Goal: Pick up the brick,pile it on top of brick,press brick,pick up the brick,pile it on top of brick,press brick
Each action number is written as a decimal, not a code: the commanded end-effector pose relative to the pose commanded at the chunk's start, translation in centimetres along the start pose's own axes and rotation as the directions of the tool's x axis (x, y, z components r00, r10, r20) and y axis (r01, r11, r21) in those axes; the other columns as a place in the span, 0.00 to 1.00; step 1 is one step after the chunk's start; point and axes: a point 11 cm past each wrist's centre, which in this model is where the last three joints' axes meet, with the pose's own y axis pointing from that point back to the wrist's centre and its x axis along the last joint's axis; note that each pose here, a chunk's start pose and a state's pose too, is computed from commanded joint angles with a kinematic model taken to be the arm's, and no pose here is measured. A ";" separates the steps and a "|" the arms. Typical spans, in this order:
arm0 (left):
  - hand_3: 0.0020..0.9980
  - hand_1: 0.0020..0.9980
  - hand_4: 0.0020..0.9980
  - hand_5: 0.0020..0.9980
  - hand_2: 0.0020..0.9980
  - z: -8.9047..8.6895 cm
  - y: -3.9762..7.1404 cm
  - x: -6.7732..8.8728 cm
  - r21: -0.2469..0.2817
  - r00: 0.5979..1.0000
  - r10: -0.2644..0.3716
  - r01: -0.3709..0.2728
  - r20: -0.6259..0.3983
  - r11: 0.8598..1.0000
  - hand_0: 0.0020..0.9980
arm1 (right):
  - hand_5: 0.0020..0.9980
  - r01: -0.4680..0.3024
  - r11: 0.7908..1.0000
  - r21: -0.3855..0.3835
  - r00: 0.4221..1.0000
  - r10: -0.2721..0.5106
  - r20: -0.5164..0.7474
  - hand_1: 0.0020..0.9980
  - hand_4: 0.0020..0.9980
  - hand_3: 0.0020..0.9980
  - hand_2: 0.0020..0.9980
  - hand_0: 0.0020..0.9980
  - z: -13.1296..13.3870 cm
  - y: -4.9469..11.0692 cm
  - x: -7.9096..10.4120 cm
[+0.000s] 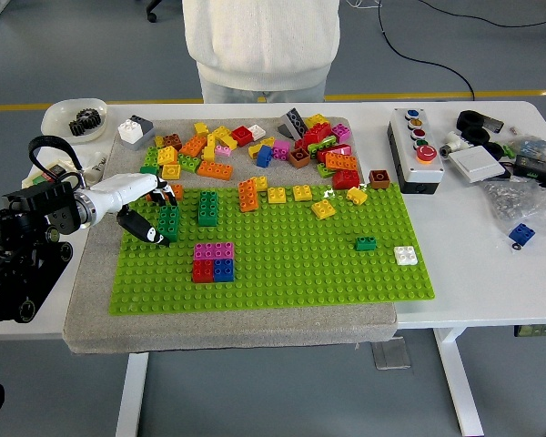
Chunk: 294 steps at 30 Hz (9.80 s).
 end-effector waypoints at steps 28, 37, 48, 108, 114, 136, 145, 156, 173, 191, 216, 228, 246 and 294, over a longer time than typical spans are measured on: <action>0.54 0.59 0.81 0.23 0.53 -0.4 0.1 -0.5 0.015 1.000 -0.007 0.008 -0.024 1.000 0.71 | 0.41 0.004 1.000 -0.002 1.000 -0.004 0.000 0.64 0.86 0.62 0.71 0.74 0.1 0.0 -0.2; 0.54 0.59 0.80 0.23 0.52 -0.8 0.3 -0.6 0.017 0.999 0.000 0.001 -0.048 1.000 0.71 | 0.41 0.006 1.000 -0.002 1.000 -0.006 -0.002 0.64 0.86 0.62 0.71 0.74 0.1 0.0 -0.3; 0.54 0.57 0.74 0.22 0.52 -1.0 0.7 -0.2 0.005 0.997 0.039 -0.039 -0.073 0.999 0.70 | 0.41 0.005 1.000 0.000 1.000 -0.005 -0.001 0.64 0.86 0.62 0.71 0.74 0.1 0.0 -0.3; 0.54 0.56 0.69 0.21 0.52 2.4 3.3 1.0 -0.111 0.986 0.092 -0.107 -0.137 0.988 0.66 | 0.41 0.011 1.000 -0.010 1.000 -0.011 0.005 0.64 0.86 0.62 0.71 0.74 0.6 -0.1 -0.7; 0.54 0.56 0.69 0.21 0.52 3.1 3.6 0.9 -0.126 0.982 0.098 -0.119 -0.159 0.985 0.66 | 0.41 0.013 1.000 -0.011 1.000 -0.013 0.004 0.64 0.86 0.62 0.71 0.74 0.6 -0.1 -0.8; 0.54 0.56 0.69 0.22 0.52 5.0 4.2 -0.3 -0.161 0.977 0.108 -0.138 -0.186 0.977 0.66 | 0.41 0.014 1.000 -0.014 1.000 -0.014 0.008 0.64 0.86 0.62 0.71 0.74 0.8 -0.1 -0.9; 0.54 0.56 0.70 0.23 0.52 5.7 4.6 -0.9 -0.174 0.974 0.116 -0.151 -0.197 0.973 0.67 | 0.41 0.013 1.000 -0.014 1.000 -0.013 0.009 0.64 0.86 0.62 0.71 0.74 0.8 -0.1 -0.9; 0.54 0.56 0.70 0.24 0.52 6.9 5.0 -1.3 -0.207 0.975 0.116 -0.156 -0.191 0.966 0.67 | 0.41 0.013 1.000 -0.014 1.000 -0.013 0.010 0.64 0.86 0.62 0.71 0.74 0.9 -0.1 -1.0; 0.54 0.56 0.70 0.24 0.52 7.7 4.9 -2.7 -0.229 0.980 0.093 -0.133 -0.176 0.964 0.67 | 0.41 0.012 1.000 -0.012 1.000 -0.012 0.007 0.64 0.86 0.62 0.71 0.74 0.8 -0.1 -0.9; 0.54 0.56 0.70 0.24 0.52 8.1 4.7 -4.0 -0.239 0.984 0.073 -0.110 -0.160 0.965 0.67 | 0.41 0.019 1.000 -0.008 1.000 -0.019 -0.004 0.64 0.86 0.62 0.71 0.74 0.7 -0.1 -1.3; 0.54 0.57 0.71 0.24 0.52 7.8 4.3 -4.2 -0.243 0.986 0.071 -0.107 -0.152 0.964 0.68 | 0.41 0.020 1.000 -0.007 1.000 -0.020 -0.003 0.64 0.86 0.62 0.71 0.74 0.7 -0.1 -1.4; 0.54 0.57 0.71 0.24 0.52 7.6 3.9 -4.7 -0.241 0.986 0.055 -0.092 -0.155 0.966 0.69 | 0.41 0.020 1.000 -0.006 1.000 -0.020 -0.003 0.64 0.86 0.62 0.71 0.74 0.6 -0.1 -1.4; 0.54 0.57 0.71 0.24 0.52 7.5 3.6 -5.0 -0.240 0.986 0.048 -0.086 -0.161 0.967 0.69 | 0.41 0.022 1.000 -0.006 1.000 -0.022 -0.004 0.64 0.86 0.62 0.71 0.74 0.7 -0.1 -1.6; 0.54 0.59 0.79 0.23 0.52 7.1 3.3 -5.1 -0.231 0.984 0.052 -0.091 -0.169 0.969 0.71 | 0.41 0.024 1.000 -0.005 1.000 -0.024 -0.005 0.64 0.86 0.62 0.71 0.74 0.5 -0.1 -1.7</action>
